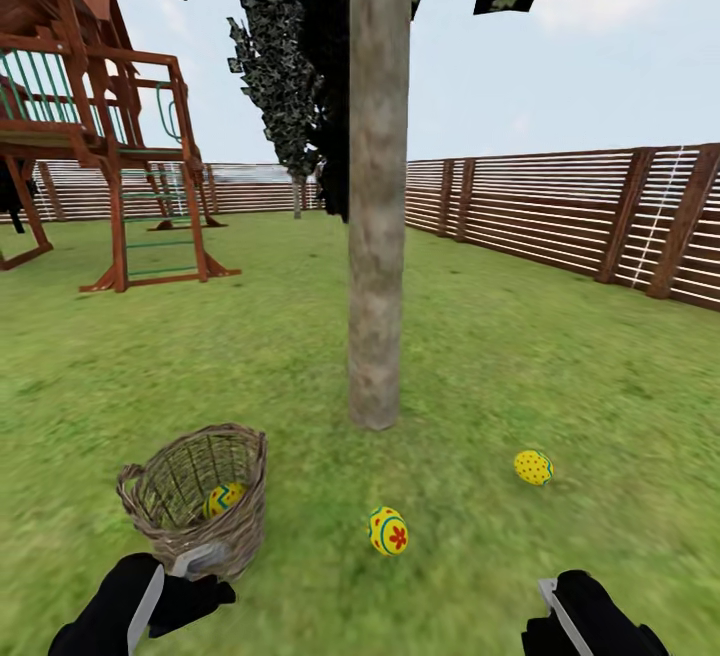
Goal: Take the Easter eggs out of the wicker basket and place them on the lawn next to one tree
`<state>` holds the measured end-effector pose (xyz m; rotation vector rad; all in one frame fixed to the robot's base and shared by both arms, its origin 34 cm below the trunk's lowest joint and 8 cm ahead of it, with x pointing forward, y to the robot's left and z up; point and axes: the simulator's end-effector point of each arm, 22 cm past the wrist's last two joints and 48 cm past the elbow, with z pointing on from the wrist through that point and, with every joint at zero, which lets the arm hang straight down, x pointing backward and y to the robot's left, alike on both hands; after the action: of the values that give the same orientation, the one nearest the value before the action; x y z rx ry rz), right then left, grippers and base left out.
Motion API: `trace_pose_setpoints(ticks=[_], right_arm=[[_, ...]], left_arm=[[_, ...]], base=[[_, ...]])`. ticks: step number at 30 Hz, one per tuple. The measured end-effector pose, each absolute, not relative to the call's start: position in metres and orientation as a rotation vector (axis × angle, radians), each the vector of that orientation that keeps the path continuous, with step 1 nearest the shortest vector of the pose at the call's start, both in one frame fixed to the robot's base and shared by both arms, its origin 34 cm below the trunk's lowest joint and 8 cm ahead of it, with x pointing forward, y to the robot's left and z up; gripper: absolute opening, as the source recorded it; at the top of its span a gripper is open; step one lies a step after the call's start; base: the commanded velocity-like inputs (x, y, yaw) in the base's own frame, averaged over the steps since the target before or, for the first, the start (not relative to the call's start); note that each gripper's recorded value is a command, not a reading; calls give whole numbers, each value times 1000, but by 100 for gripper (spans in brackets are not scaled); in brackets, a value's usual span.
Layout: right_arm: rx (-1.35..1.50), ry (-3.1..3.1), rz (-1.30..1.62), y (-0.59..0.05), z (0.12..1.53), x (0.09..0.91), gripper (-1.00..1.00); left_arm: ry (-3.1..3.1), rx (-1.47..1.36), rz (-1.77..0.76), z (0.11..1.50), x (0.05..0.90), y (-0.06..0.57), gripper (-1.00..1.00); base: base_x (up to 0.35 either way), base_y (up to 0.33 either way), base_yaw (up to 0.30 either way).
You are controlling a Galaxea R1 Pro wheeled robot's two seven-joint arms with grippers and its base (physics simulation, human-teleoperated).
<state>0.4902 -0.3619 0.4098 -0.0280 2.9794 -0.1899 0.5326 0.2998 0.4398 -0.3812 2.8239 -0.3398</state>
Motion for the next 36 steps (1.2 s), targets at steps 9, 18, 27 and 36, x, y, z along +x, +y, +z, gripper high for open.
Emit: trace_pose_setpoints(ticks=[9,18,27,36], right_arm=[[-27,2980,-190,-362,420,492,100],[-24,2980,-190,-363,439,495,100],[-23,2980,-183,-362,457,498,100],[-28,2974,-186,-361,478,503,100]], left_arm=[[2821,-382,-339,451,535,301,100],[2819,-380,-333,470,540,302,100],[2823,-377,-330,488,542,301,100],[2819,-374,-331,508,545,301,100]], base=[[0,346,0],[0,347,0],[0,348,-52],[0,348,-254]])
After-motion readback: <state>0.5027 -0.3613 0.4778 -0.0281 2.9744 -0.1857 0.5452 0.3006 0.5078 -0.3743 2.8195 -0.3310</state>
